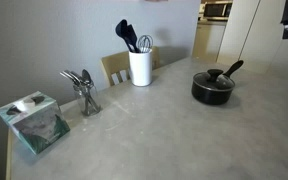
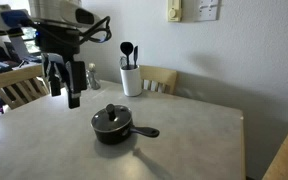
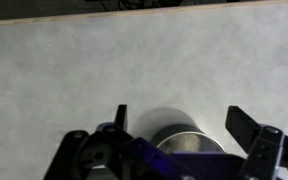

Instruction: Remove the lid from the black pot and place it on the table

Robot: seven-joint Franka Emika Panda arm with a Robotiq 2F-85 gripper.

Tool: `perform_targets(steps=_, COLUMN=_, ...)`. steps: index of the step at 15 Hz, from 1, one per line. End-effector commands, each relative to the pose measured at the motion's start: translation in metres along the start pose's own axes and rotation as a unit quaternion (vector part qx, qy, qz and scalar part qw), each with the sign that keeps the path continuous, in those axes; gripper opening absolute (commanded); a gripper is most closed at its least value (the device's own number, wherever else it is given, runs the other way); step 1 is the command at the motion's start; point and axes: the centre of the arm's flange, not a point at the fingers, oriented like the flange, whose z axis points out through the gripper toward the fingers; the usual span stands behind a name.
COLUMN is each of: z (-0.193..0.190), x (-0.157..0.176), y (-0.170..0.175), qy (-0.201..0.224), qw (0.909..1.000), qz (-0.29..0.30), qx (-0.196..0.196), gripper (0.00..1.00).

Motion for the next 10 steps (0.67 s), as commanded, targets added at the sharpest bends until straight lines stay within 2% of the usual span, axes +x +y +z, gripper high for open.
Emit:
perform_targets(steps=1, z=0.000, x=0.000, y=0.000, qy=0.000, qw=1.0000, qz=0.000, qx=0.000, gripper=1.00)
perform_targets(steps=6, z=0.005, x=0.024, y=-0.021, qy=-0.005, qw=0.9966, qz=-0.079, qx=-0.025, gripper=1.00)
perform_targets(steps=10, z=0.017, x=0.041, y=-0.038, qy=-0.029, qw=0.9844, qz=-0.172, qx=-0.027, gripper=1.00)
